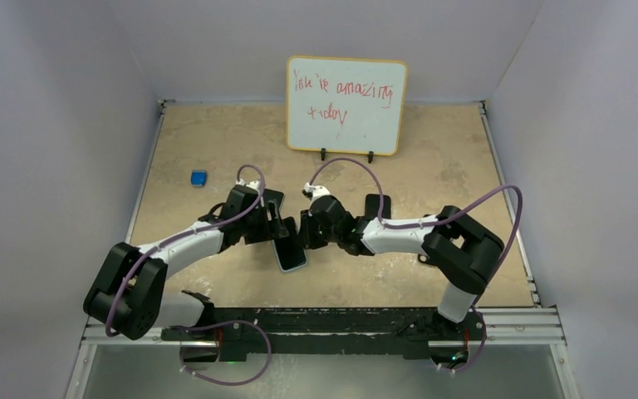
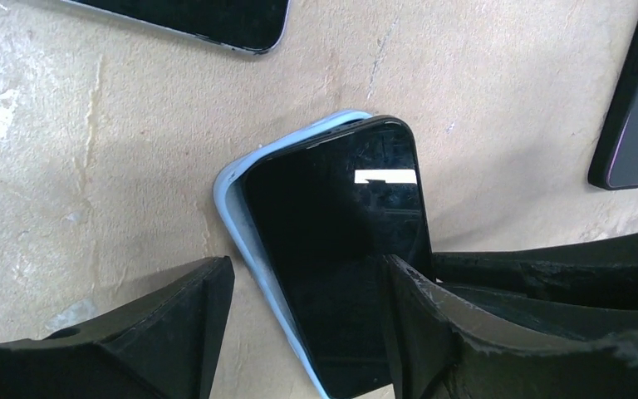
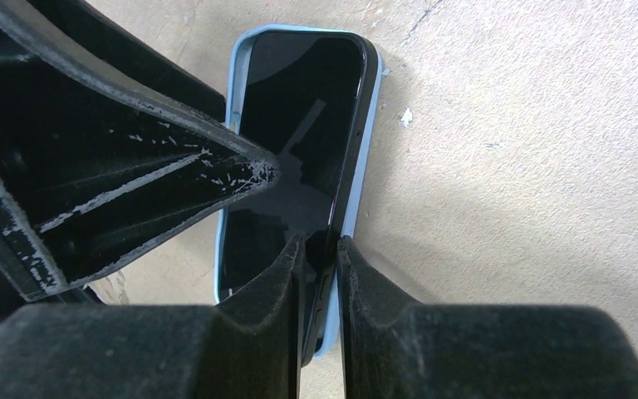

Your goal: Put the phone into the phone case

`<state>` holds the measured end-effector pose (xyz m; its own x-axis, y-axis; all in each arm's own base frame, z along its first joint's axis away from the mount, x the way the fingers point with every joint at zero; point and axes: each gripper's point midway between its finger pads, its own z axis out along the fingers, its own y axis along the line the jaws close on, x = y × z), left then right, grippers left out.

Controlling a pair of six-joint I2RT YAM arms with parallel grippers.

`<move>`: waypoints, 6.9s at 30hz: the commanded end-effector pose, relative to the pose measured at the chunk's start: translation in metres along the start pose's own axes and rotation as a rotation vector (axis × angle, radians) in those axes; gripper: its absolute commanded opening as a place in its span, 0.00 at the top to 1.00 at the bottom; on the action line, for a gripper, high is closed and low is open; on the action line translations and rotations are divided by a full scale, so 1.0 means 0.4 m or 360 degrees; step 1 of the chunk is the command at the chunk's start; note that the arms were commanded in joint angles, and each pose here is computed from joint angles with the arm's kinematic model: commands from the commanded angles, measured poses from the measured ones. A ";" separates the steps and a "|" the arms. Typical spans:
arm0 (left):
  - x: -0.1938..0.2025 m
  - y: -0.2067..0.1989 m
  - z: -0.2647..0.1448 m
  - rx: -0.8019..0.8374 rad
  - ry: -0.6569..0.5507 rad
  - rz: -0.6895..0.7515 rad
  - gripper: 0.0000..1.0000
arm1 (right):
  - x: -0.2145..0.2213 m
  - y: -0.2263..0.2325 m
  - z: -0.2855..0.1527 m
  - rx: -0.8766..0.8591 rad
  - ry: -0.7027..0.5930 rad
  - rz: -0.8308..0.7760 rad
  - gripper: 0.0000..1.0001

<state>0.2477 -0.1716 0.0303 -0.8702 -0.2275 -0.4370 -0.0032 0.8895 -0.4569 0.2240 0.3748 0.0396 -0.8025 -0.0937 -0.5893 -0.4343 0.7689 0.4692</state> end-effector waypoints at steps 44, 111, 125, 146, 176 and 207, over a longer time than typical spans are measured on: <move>0.034 -0.058 -0.045 0.0318 0.0171 -0.0118 0.53 | 0.008 -0.010 -0.035 -0.0029 -0.0053 0.0261 0.20; 0.110 0.010 -0.013 0.0209 0.0360 -0.0219 0.63 | -0.077 0.237 -0.146 -0.1059 -0.0289 0.0445 0.21; 0.109 0.019 -0.011 0.0177 0.0359 -0.0212 0.67 | -0.075 0.248 -0.148 -0.1112 -0.0270 0.0475 0.28; 0.076 -0.014 -0.034 0.0245 0.0305 -0.0191 0.70 | -0.033 0.188 -0.074 -0.0822 -0.0122 0.0530 0.84; -0.128 -0.374 -0.483 0.1464 -0.0339 0.0205 0.18 | -0.235 0.287 -0.593 -0.1546 -0.0689 0.0211 1.00; -0.141 -0.407 -0.506 0.1812 -0.0436 0.0100 1.00 | -0.118 0.215 -0.442 -0.1299 -0.0313 0.0276 0.11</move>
<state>0.1943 -0.2244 0.2485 -0.8103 -0.3428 -0.4752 0.4689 0.1069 -0.8767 0.1627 0.3364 0.2327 -0.8350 0.2001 -0.5126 -0.5133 0.0521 0.8566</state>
